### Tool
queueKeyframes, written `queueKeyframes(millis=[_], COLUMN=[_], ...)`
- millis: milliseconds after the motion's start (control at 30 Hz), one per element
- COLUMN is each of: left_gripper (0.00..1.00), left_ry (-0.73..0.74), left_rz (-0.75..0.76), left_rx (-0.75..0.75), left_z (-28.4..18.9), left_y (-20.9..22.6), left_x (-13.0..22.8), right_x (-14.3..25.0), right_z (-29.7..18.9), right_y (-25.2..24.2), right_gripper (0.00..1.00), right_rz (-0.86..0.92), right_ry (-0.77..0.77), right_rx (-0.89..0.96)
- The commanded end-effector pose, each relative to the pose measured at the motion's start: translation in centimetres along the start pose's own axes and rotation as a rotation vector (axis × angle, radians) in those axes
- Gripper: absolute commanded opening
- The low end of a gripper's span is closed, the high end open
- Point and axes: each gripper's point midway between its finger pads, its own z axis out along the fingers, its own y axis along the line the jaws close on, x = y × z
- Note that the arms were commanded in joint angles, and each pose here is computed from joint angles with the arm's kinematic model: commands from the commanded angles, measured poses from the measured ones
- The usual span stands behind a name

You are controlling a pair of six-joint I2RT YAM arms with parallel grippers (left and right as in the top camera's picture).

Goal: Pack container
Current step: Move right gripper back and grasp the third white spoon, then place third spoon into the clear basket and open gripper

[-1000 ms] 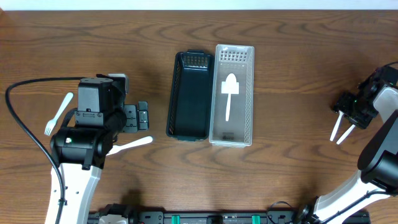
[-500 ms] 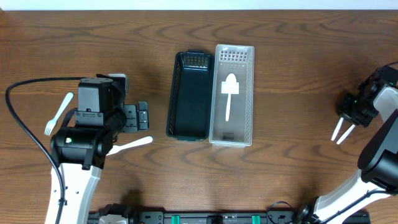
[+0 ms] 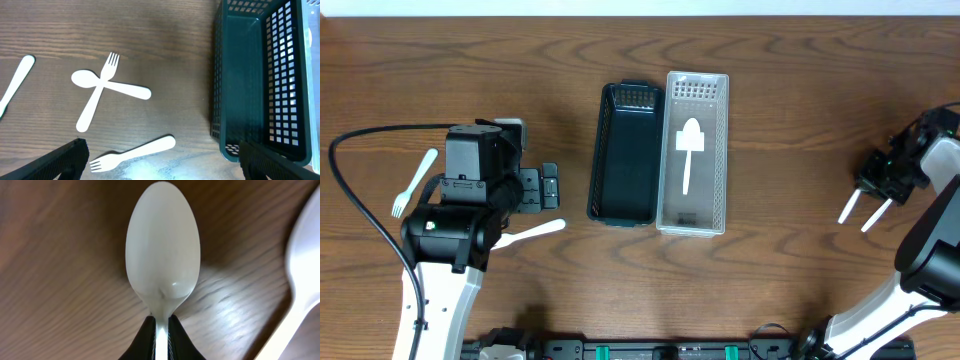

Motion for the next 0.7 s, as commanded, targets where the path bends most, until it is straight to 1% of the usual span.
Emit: queueKeyframes(millis=[0,67,167,233,300,367,433,567,667], left_gripper=[0.98,0.98,0.98,0.98,0.98,0.98,0.98,0.98,0.98], left_ry=[-0.021,-0.021,-0.021,-0.021,-0.021,-0.021,-0.021,-0.021,-0.021], left_rz=[0.011,0.011,0.011,0.011,0.011,0.011,0.011,0.011,0.011], left_rx=[0.002,0.001,0.002,0.001,0.001,0.001,0.001,0.001,0.002], left_z=[-0.6,-0.6,-0.6,-0.6,-0.6,-0.6,-0.6,-0.6,-0.6], left_y=[0.0,0.0,0.0,0.0,0.0,0.0,0.0,0.0,0.0], left_x=[-0.6,-0.6,-0.6,-0.6,-0.6,-0.6,-0.6,-0.6,-0.6], right_x=[-2.8,-3.2,-2.5,-1.2,0.7,3.2,5.2,8.9,11.4], right_z=[-5.6,-9.3,-13.9,-16.2,-17.3,-17.3,-16.6,-14.0,-11.3], right_y=[5.2,8.1,12.5,16.1,19.5,23.3,25.7,29.7,31.6], right_gripper=[0.02,0.03,0.03,0.04,0.04,0.05,0.05,0.05,0.06], right_rz=[-0.081,-0.145,-0.23,-0.277,-0.321,-0.371,-0.403,-0.486,-0.566], right_ry=[-0.128,-0.189,-0.255,-0.284,-0.291,-0.277,-0.255,-0.244,-0.227], right_rx=[-0.098,-0.121,-0.161,-0.201,-0.24,-0.282,-0.293,-0.237,-0.177])
